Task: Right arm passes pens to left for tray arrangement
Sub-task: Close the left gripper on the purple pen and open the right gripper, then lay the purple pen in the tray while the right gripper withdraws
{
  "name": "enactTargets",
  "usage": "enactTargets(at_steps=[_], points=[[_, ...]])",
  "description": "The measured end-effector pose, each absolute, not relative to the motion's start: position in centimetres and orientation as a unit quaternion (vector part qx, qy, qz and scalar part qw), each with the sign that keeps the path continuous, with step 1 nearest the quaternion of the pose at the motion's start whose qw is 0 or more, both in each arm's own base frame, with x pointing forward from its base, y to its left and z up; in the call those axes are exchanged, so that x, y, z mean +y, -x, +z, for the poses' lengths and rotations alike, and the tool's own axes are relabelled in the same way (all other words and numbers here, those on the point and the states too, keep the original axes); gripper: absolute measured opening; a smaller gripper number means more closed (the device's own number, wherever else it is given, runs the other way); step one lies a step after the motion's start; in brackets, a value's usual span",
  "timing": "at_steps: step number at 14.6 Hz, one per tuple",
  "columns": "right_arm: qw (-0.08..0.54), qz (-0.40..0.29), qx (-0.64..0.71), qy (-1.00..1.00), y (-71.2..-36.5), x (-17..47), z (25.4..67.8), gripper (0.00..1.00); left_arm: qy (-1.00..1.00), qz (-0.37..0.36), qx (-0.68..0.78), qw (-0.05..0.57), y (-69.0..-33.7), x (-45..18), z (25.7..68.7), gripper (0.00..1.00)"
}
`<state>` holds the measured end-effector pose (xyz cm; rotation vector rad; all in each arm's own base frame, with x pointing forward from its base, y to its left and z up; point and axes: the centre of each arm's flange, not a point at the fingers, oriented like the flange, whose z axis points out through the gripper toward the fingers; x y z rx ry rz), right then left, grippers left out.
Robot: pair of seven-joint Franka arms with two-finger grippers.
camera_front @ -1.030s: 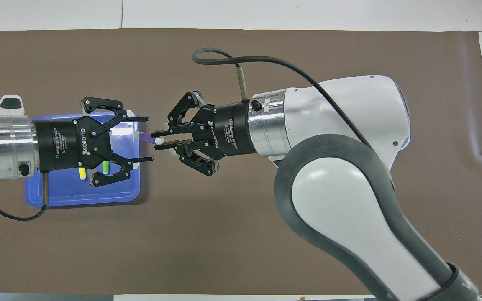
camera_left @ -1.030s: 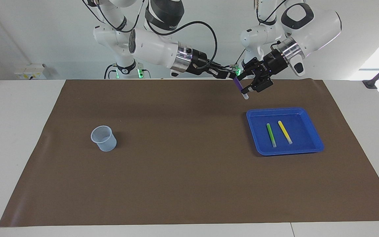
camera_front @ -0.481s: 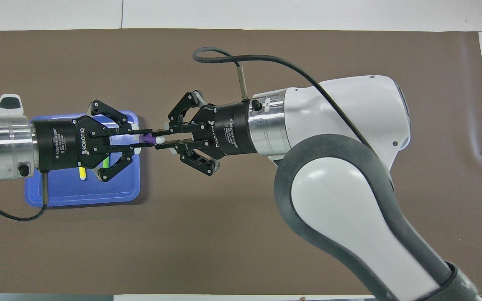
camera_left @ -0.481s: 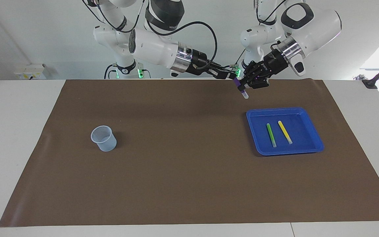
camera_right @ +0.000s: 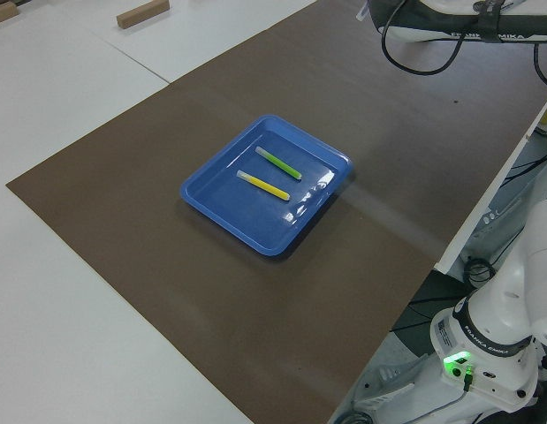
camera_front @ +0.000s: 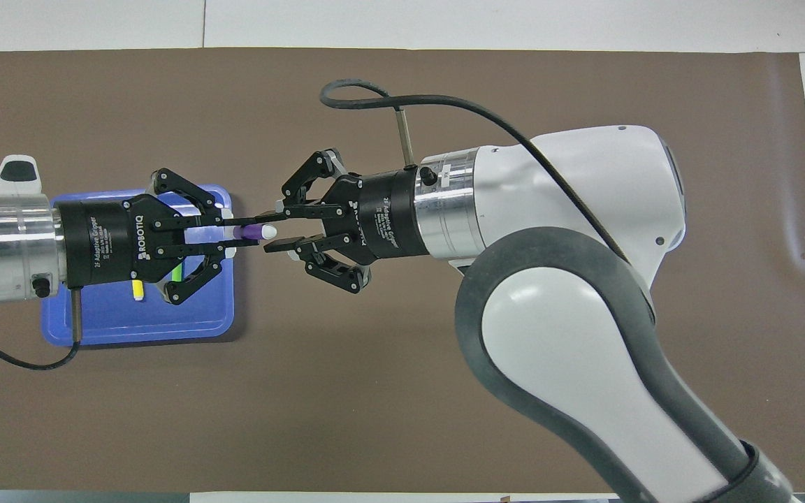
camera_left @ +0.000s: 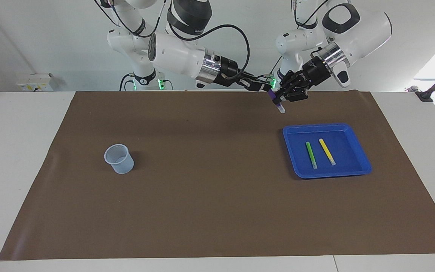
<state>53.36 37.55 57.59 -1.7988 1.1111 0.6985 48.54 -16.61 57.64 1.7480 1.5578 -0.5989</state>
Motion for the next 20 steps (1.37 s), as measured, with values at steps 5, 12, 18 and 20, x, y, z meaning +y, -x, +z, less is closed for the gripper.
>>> enactTargets(at_steps=[5,12,18,20], points=[[0.402,0.220,0.427,0.779,-53.4,37.3,56.9,0.86,-0.675,-0.231,0.603,0.356,-48.6,-16.5,57.7,0.18],[0.255,0.049,0.356,0.897,-54.4,34.7,52.3,1.00,-0.688,-0.201,0.590,0.371,-49.5,-13.1,57.4,0.18],[0.154,-0.039,0.207,0.965,-57.2,23.6,47.3,1.00,-0.773,-0.140,0.530,0.320,-49.8,-5.2,54.5,0.18],[0.138,-0.053,0.183,0.972,-58.5,18.2,46.7,1.00,-0.807,-0.116,0.497,0.297,-50.1,-2.4,52.9,0.18]])
